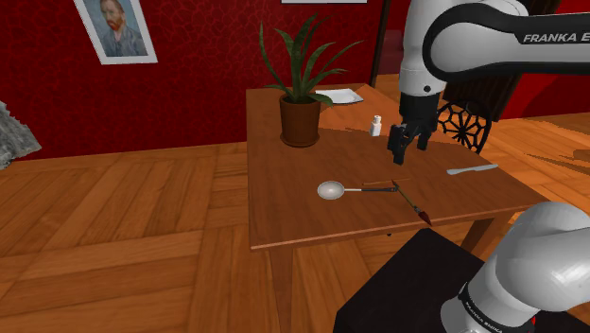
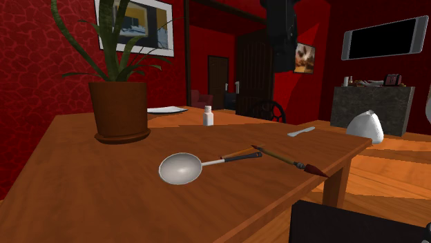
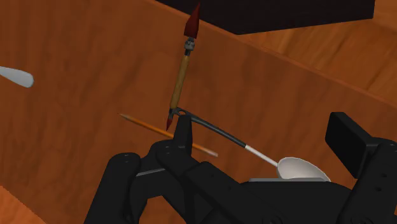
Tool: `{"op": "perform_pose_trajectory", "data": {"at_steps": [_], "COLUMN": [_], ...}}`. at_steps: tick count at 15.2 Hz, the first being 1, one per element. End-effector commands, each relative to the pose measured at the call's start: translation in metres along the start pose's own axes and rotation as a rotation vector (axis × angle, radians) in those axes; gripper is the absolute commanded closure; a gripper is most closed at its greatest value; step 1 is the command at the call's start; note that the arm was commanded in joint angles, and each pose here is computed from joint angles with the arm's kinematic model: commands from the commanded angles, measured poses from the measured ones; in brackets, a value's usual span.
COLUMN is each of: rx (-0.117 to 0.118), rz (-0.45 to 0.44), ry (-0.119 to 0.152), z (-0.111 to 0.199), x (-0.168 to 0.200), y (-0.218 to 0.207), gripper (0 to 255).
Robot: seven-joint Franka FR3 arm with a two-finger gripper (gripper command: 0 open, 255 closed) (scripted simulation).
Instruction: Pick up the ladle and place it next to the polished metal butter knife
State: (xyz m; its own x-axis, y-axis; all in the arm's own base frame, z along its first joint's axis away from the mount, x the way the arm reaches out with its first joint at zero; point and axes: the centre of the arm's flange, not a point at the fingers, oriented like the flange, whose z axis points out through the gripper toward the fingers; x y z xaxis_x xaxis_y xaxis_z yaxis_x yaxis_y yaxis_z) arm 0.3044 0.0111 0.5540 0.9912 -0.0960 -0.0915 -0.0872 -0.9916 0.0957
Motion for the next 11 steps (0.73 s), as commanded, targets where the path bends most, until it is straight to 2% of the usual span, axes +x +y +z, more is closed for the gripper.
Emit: {"op": "perform_pose_trajectory", "data": {"at_steps": [1,11], "rx": [0.000,-0.033], "rz": [0.000,-0.652], "ry": [0.000,0.165], "z": [0.000,0.099], "x": [0.000,0.063], "y": [0.000,-0.002], "gripper": [0,0]}}
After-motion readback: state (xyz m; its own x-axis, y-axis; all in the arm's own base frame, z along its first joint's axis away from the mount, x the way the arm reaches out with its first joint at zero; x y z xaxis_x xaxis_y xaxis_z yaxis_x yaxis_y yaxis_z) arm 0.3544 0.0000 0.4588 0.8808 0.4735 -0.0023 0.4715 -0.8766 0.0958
